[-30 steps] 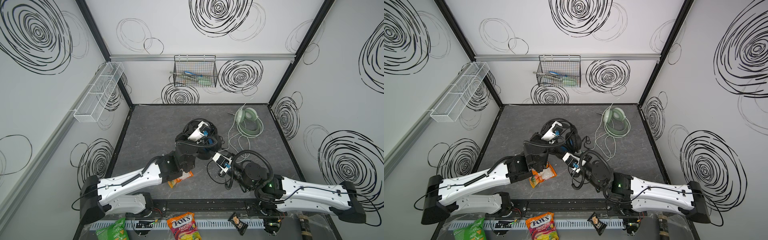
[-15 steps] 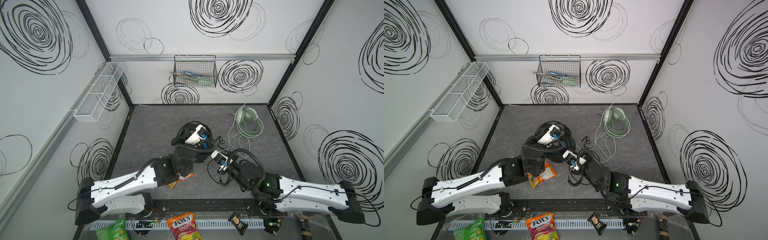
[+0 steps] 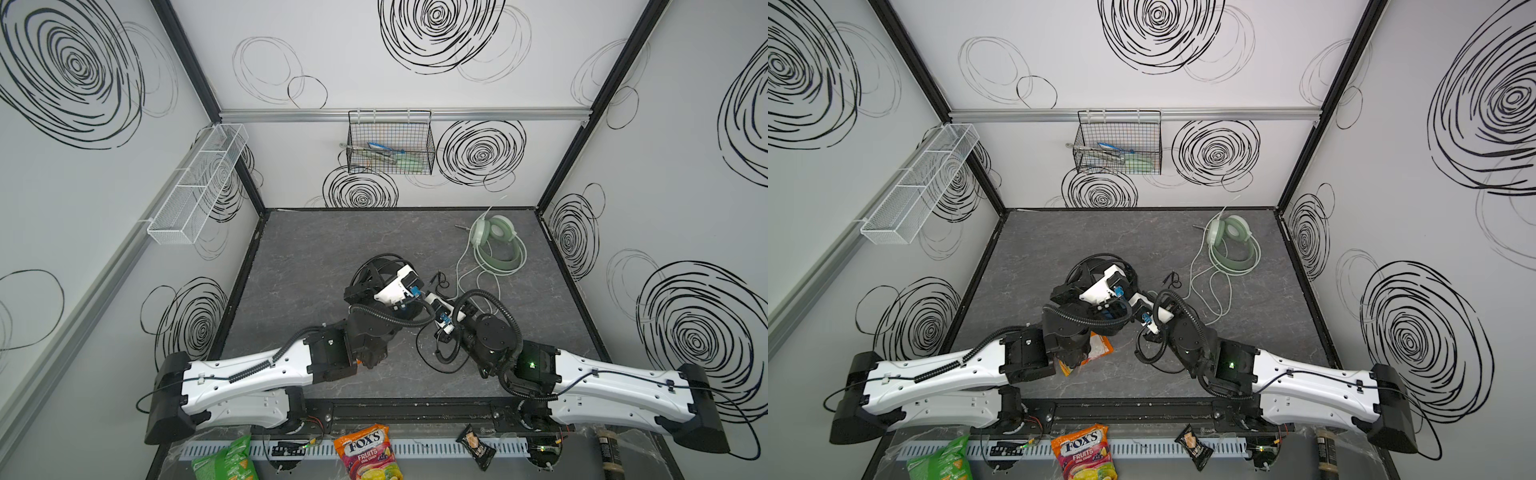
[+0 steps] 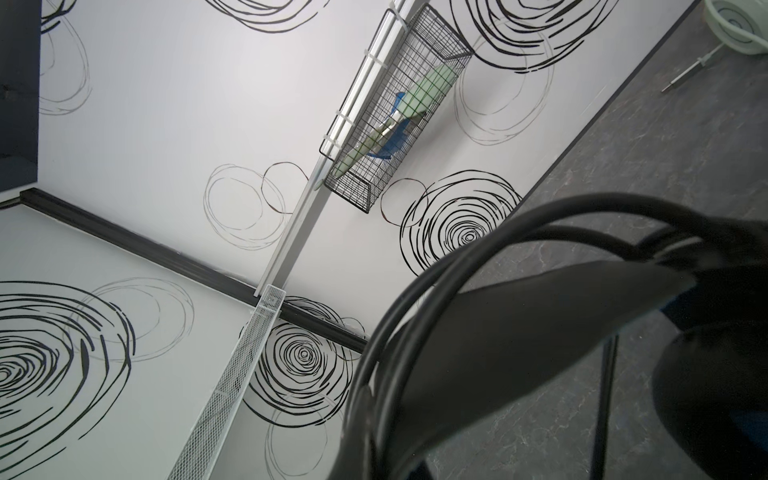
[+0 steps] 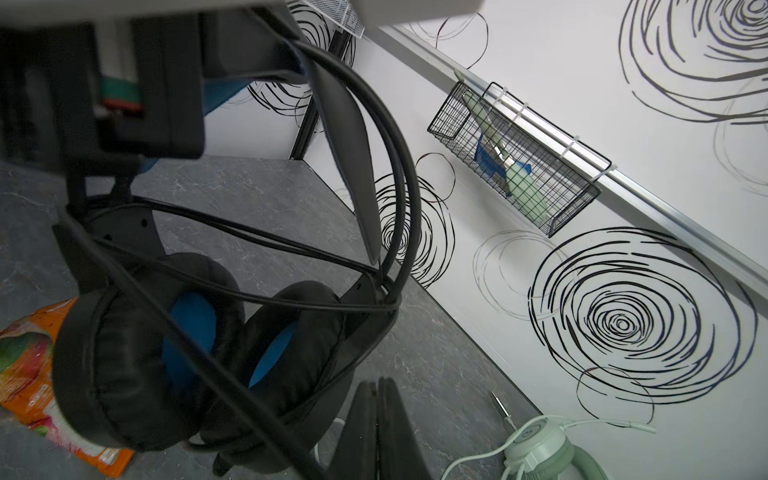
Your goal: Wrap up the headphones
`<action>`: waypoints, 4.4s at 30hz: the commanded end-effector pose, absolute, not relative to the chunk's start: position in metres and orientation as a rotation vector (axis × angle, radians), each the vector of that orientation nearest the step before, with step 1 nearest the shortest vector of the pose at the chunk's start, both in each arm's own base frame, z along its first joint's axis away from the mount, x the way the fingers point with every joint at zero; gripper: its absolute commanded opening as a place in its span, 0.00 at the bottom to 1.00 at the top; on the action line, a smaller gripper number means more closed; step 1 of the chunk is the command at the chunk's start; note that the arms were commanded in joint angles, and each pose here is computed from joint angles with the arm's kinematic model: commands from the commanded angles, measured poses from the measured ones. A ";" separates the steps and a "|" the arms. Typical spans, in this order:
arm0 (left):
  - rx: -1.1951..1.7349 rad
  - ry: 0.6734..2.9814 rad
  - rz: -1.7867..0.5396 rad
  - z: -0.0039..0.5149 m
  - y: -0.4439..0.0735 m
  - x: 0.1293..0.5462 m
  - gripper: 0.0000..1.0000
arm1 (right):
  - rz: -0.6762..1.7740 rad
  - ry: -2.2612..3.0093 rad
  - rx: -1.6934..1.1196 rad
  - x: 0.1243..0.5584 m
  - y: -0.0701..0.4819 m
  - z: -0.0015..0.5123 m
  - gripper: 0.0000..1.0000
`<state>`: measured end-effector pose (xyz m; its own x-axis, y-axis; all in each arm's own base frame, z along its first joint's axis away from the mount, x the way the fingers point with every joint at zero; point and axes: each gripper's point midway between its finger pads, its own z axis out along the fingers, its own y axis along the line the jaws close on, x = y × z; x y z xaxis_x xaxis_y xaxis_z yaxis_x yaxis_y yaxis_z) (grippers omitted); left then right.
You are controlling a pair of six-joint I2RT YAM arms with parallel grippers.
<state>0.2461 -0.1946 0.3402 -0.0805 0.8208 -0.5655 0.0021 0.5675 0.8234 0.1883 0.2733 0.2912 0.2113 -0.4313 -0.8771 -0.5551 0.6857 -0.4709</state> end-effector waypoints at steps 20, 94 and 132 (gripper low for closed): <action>0.857 1.601 0.366 0.329 -0.200 0.222 0.00 | 0.214 1.429 -0.594 0.217 0.226 0.316 0.11; 0.409 1.158 -1.173 0.521 -0.240 0.134 0.00 | 0.606 1.300 -0.649 0.199 0.252 0.305 0.22; -0.140 1.037 -1.121 0.559 -0.230 0.220 0.00 | 0.727 1.475 -0.686 0.198 0.290 0.240 0.16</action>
